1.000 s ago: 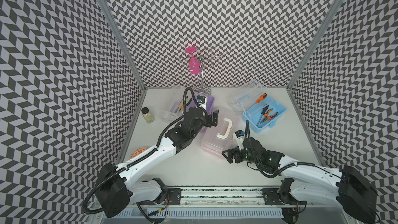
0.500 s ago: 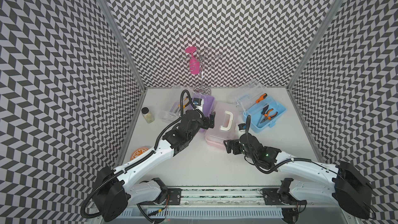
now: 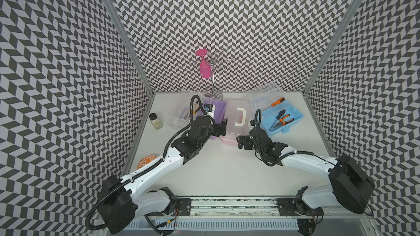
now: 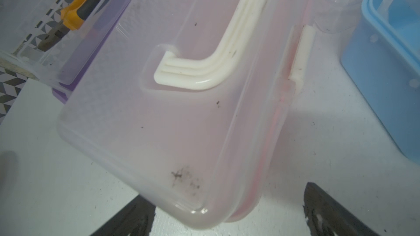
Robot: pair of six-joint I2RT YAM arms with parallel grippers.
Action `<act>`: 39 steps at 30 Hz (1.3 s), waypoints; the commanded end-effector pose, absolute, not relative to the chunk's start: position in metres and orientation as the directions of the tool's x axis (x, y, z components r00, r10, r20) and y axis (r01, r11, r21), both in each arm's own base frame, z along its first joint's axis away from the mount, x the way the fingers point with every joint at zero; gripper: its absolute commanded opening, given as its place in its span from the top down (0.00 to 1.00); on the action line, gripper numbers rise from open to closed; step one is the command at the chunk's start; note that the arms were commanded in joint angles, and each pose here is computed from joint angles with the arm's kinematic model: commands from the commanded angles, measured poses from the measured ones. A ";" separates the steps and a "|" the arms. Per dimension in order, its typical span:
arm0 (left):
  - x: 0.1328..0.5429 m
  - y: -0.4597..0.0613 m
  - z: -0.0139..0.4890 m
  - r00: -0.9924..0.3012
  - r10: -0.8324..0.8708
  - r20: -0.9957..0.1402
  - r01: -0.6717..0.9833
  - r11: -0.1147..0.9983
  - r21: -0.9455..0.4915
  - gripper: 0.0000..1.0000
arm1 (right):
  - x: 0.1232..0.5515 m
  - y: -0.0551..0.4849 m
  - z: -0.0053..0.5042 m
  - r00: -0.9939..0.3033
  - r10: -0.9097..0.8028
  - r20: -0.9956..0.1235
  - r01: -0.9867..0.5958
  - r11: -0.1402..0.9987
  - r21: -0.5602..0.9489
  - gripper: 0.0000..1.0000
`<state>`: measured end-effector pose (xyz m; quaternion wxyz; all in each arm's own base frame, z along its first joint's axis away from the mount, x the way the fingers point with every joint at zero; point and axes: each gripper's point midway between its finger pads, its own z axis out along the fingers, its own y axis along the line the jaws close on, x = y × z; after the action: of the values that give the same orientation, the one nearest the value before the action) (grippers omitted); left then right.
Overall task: Close toolboxes
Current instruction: Move the toolbox to the center of the board.
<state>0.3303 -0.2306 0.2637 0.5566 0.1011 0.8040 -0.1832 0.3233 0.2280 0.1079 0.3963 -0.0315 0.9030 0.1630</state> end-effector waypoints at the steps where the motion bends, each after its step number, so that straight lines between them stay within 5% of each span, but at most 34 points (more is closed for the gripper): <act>1: 0.332 -0.231 0.264 -0.355 -0.058 -0.933 0.370 0.908 -0.198 0.01 | 0.357 0.232 0.132 -0.617 0.122 -0.778 -0.190 0.936 0.298 0.01; 12: 0.337 -0.237 0.252 -0.380 -0.043 -0.924 0.375 0.906 -0.196 0.01 | 0.412 0.237 0.129 -0.668 0.128 -0.733 -0.195 0.921 0.338 0.00; 25: 0.342 -0.240 0.241 -0.395 -0.024 -0.918 0.376 0.908 -0.186 0.01 | 0.439 0.176 0.208 -0.511 0.256 -0.820 -0.103 0.929 0.355 0.00; 39: 0.341 -0.240 0.237 -0.403 -0.020 -0.915 0.383 0.904 -0.189 0.01 | 0.490 0.083 0.179 -0.501 0.416 -0.759 0.117 0.901 0.417 0.21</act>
<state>0.3395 -0.2407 0.2379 0.5326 0.1138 0.8182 -0.1844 0.4741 0.0885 0.1713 0.4613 0.1431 0.8637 0.1437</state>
